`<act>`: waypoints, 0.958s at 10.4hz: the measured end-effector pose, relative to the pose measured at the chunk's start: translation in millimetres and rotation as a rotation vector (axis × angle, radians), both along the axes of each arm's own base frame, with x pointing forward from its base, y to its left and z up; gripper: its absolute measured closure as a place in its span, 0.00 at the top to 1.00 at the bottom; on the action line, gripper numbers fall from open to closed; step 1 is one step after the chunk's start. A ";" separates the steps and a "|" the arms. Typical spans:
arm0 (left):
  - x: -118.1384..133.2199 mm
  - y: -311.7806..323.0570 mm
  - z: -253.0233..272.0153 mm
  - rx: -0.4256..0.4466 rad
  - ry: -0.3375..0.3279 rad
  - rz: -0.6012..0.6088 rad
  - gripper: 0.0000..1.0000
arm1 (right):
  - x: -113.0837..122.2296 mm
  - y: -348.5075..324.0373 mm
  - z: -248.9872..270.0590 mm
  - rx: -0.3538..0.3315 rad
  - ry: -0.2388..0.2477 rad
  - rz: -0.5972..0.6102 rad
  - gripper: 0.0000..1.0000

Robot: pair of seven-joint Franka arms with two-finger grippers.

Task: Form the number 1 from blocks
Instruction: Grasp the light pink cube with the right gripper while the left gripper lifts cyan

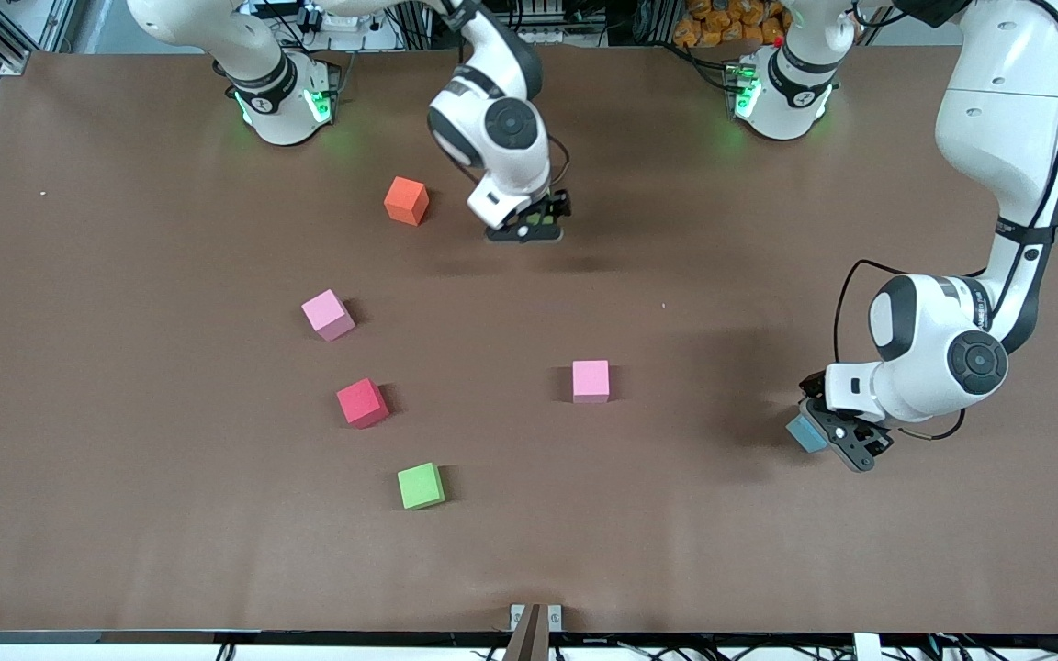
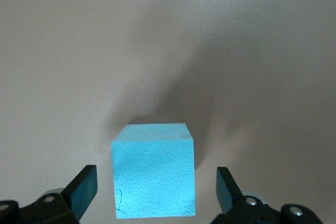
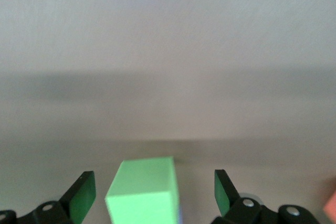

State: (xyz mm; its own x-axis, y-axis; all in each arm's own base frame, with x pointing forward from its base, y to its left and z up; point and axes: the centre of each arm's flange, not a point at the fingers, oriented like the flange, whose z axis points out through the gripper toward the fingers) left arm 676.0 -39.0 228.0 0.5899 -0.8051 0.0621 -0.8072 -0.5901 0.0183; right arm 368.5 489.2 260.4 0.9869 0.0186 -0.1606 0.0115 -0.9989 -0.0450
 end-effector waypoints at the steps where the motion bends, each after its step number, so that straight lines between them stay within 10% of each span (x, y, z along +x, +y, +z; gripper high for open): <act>1: -1.3 0.8 -2.1 0.001 0.005 0.001 1.00 | 25.4 -23.4 6.3 -0.002 0.004 0.026 1.00; 5: -3.5 -7.1 -4.7 0.002 0.010 -0.011 1.00 | 126.2 -137.3 12.3 -0.065 -0.046 0.170 1.00; 10: -3.8 -14.3 -3.5 0.003 0.006 -0.022 0.56 | 187.9 -231.8 -4.9 -0.033 -0.021 0.327 1.00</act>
State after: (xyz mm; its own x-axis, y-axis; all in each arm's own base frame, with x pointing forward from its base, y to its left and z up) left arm 672.2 -53.3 224.5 0.5721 -0.8182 0.0563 -0.8200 -0.5719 0.0211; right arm 556.4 257.4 255.5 0.9325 0.3302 -0.1463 0.3325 -0.9431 -0.0091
